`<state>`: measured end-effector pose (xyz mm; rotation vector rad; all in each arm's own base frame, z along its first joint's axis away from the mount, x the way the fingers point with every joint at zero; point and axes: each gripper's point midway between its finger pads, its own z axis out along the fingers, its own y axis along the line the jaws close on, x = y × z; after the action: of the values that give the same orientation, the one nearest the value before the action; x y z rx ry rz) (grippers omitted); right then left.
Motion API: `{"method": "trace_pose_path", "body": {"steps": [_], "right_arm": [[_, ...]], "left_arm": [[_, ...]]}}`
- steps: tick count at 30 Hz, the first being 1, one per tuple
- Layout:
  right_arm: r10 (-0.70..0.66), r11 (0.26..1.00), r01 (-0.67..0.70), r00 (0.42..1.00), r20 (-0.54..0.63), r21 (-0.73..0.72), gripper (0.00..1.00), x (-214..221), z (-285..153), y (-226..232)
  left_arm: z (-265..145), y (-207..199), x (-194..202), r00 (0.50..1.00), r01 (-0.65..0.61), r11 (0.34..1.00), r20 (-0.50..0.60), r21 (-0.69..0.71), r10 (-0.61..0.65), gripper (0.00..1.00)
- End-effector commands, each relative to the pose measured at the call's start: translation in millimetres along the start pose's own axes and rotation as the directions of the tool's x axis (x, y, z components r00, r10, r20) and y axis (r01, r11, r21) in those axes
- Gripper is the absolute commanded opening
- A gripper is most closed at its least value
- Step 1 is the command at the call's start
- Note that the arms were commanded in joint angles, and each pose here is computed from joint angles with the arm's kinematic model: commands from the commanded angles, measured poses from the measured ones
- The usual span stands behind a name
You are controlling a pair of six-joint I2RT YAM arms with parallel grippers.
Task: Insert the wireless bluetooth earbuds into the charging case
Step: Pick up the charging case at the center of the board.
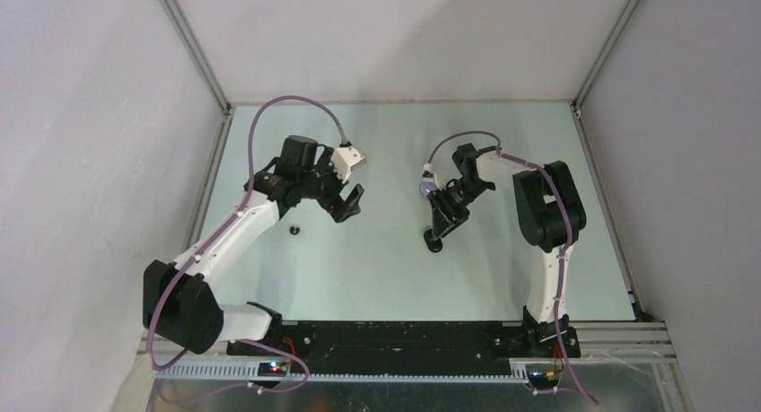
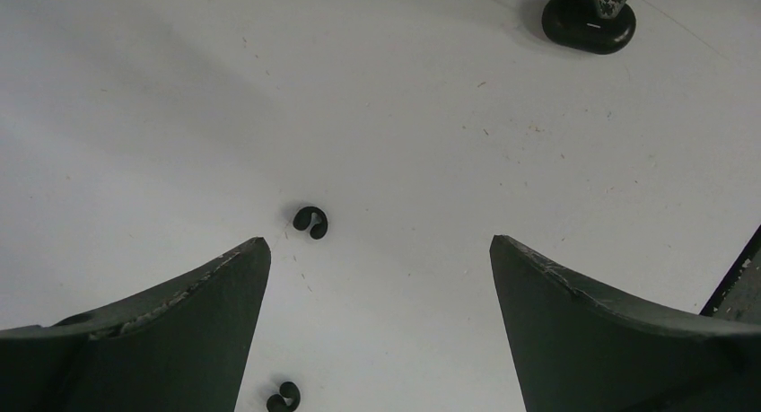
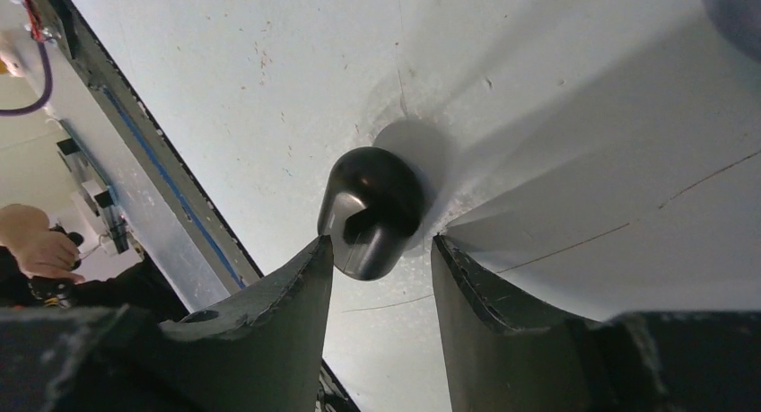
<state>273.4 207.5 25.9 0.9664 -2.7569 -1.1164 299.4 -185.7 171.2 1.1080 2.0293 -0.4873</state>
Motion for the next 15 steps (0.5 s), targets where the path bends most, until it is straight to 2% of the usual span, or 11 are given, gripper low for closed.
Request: {"method": "trace_pose_path", "body": {"steps": [1, 15], "right_arm": [[0.036, 0.998, -0.035, 0.999, 0.013, -0.055, 0.5, -4.3, 2.4, 6.4], [0.044, 0.996, -0.04, 0.998, -0.044, 0.085, 0.42, 1.9, 24.8, -6.0]], "left_arm": [[5.5, -3.3, -6.3, 1.0, -0.001, 1.0, 0.025, -0.006, 0.001, 0.99], [25.7, -13.4, 3.9, 1.0, -0.01, 1.0, -0.015, 0.002, 0.01, 0.99]]}}
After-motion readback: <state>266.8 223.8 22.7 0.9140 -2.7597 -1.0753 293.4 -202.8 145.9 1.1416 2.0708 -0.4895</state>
